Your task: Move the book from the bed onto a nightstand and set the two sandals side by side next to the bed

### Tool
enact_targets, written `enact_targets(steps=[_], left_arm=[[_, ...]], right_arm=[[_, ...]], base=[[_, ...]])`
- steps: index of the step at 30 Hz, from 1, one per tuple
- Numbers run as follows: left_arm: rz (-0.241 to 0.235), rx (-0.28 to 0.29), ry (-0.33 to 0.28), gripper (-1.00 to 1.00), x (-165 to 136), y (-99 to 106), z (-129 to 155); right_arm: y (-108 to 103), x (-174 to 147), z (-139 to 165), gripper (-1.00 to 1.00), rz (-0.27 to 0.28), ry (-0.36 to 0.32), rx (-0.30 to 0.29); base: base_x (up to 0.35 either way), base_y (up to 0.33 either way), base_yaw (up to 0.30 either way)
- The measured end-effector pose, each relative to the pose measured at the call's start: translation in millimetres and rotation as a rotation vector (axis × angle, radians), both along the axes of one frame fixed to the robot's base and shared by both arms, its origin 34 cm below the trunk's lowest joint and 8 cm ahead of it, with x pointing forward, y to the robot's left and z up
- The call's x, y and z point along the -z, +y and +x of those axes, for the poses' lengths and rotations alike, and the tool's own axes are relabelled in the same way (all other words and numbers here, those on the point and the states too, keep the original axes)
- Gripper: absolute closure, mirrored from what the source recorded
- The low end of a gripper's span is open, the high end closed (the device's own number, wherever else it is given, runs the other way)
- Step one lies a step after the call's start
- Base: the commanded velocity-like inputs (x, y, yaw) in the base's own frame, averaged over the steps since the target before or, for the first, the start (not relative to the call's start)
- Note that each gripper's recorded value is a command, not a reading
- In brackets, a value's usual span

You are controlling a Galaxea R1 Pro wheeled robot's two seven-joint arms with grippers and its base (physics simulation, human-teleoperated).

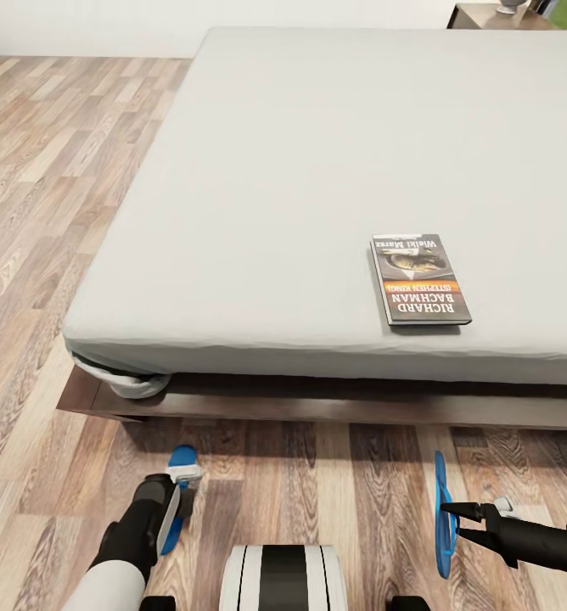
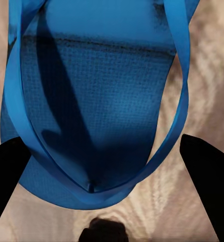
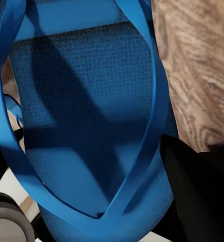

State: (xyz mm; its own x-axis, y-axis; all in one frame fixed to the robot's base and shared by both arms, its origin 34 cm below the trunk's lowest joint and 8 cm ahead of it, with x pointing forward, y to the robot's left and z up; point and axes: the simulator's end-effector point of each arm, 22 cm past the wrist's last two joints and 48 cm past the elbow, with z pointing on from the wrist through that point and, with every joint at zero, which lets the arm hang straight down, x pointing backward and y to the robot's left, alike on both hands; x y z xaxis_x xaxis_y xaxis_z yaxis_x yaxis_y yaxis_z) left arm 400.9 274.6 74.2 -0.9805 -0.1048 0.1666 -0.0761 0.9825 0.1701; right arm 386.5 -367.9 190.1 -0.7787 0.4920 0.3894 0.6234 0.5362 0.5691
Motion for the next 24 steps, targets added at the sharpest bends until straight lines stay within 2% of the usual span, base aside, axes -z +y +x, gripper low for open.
enact_targets(steps=[6, 10, 16, 24], left_arm=[[-0.006, 0.009, -0.059, 1.00, 7.9, -4.6, 4.5], [-0.002, 0.023, -0.044, 1.00, 17.8, 2.2, -15.4], [0.003, 0.026, -0.070, 1.00, 20.4, 5.9, -13.4], [0.012, 0.025, -0.075, 1.00, 20.4, 13.0, -12.9]], right_arm=[[0.0, 0.0, 0.1, 1.00, 0.000, 0.000, 0.000], [0.0, 0.0, 0.0, 1.00, 0.000, 0.000, 0.000], [0.0, 0.0, 0.0, 1.00, 0.000, 0.000, 0.000], [0.1, 0.0, 0.0, 1.00, 0.000, 0.000, 0.000]], base=[[0.000, 0.000, 0.000], [0.000, 0.000, 0.000], [0.000, 0.000, 0.000], [0.000, 0.000, 0.000]])
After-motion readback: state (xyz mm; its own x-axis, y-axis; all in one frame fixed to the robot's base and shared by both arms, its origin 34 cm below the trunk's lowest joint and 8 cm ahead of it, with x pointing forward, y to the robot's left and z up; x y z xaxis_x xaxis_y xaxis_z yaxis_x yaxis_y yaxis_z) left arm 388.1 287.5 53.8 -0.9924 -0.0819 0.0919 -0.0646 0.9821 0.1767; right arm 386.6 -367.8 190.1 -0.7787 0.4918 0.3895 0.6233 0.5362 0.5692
